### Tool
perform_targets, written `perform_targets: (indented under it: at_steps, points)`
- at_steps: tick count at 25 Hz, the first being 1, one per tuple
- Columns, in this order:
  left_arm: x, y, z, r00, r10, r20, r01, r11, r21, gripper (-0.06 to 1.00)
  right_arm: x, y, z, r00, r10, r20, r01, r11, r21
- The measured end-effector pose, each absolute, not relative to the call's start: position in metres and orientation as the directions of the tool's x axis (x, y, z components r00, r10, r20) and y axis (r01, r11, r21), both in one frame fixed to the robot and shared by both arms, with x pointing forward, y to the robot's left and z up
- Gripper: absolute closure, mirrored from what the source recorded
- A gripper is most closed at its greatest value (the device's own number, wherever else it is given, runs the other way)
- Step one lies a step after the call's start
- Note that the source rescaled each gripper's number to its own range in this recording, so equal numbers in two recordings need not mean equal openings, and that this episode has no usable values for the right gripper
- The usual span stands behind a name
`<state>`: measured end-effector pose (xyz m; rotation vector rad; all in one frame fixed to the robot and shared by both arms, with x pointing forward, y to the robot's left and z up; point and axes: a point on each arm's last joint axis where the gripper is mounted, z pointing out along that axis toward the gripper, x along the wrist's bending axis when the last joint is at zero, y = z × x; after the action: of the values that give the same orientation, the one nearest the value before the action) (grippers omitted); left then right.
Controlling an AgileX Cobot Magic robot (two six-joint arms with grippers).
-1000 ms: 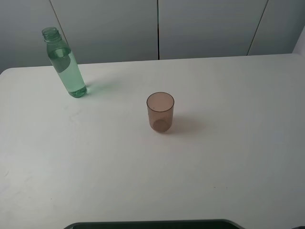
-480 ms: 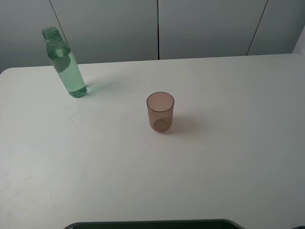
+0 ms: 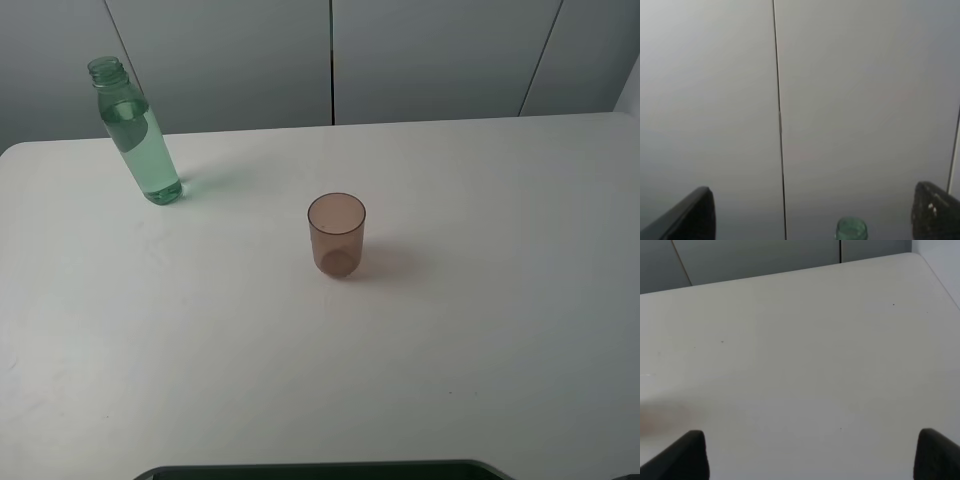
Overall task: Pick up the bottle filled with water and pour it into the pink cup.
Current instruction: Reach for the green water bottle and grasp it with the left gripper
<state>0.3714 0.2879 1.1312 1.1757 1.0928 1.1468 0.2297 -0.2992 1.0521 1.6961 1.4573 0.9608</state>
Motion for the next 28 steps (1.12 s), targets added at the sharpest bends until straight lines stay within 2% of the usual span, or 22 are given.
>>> perform_targets:
  at_steps: [4, 8, 10, 14, 20, 28]
  points:
    - [0.408, 0.285, 1.120, 0.098, 0.995, -0.028, -0.069, 0.034, 0.997, -0.06, 0.230, -0.299, 1.052, 0.095, 0.991, 0.095, 0.478, -0.129, 0.869]
    - [0.447, 0.281, 1.083, 0.092, 0.995, -0.024, -0.019, 0.026, 0.999, -0.06, 0.230, -0.299, 1.052, 0.095, 0.991, 0.095, 0.478, -0.129, 0.869]
    - [0.458, 0.280, 1.063, 0.095, 0.995, -0.026, -0.041, 0.030, 0.999, -0.06, 0.230, -0.299, 1.052, 0.095, 0.991, 0.095, 0.478, -0.129, 0.869]
    - [0.470, 0.273, 1.024, 0.153, 0.988, -0.036, -0.042, 0.043, 0.998, -0.06, 0.230, -0.299, 1.052, 0.095, 0.991, 0.095, 0.478, -0.129, 0.869]
    - [0.487, 0.264, 0.980, 0.226, 0.972, -0.057, 0.062, 0.044, 0.997, -0.06, 0.230, -0.299, 1.052, 0.095, 0.991, 0.095, 0.478, -0.129, 0.869]
    - [0.499, 0.256, 0.943, 0.293, 0.954, -0.069, 0.088, 0.044, 0.995, -0.06, 0.230, -0.299, 1.052, 0.095, 0.991, 0.095, 0.478, -0.129, 0.869]
